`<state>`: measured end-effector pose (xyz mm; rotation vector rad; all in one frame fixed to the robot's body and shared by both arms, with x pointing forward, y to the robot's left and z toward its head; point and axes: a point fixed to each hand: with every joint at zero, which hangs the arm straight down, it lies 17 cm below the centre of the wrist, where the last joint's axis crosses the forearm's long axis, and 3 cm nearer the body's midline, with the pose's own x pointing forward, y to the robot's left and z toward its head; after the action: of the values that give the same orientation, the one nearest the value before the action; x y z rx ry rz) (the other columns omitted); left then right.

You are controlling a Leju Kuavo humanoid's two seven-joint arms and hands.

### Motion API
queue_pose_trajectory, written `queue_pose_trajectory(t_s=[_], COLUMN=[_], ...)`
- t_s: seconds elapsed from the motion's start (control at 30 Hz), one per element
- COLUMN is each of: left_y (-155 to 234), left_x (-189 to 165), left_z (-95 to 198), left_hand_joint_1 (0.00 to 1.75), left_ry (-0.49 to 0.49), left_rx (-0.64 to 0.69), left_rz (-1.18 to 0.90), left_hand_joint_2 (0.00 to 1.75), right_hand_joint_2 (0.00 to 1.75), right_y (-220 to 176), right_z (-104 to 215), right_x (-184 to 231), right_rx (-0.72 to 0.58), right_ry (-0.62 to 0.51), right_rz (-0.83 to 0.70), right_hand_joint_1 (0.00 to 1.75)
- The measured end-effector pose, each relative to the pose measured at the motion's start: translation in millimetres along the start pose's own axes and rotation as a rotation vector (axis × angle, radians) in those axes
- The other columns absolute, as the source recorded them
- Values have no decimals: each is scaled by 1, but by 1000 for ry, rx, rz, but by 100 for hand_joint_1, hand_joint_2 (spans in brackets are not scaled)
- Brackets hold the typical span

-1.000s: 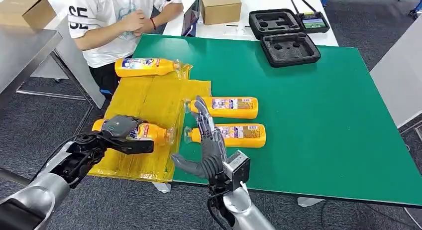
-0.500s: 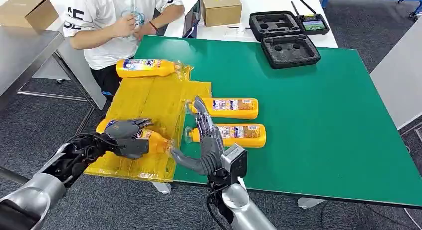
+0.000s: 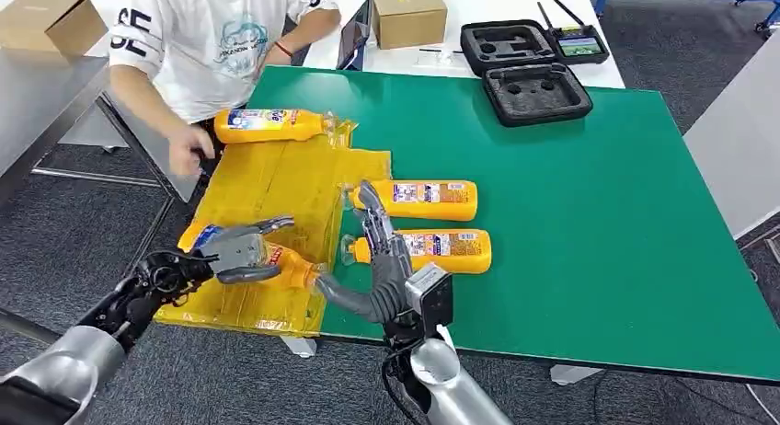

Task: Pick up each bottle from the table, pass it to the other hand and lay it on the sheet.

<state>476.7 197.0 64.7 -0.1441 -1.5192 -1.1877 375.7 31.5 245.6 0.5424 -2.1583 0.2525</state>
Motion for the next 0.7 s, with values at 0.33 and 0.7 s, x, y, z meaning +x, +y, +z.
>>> queue_pose_trajectory(t_s=[0.33,0.7], left_y=[126,165], left_x=[68,103], left_z=[23,106], left_hand_joint_1=[0,0], left_ry=[-173,-211], left_rx=[890,1315], left_rz=[-247,-316], left_hand_joint_2=[0,175], right_hand_joint_2=[175,175], right_y=[3,3], right_z=[9,10], right_x=[-8,-8], right_rx=[-6,30], right_ry=[31,1], right_rz=[-3,107], right_hand_joint_1=[0,0])
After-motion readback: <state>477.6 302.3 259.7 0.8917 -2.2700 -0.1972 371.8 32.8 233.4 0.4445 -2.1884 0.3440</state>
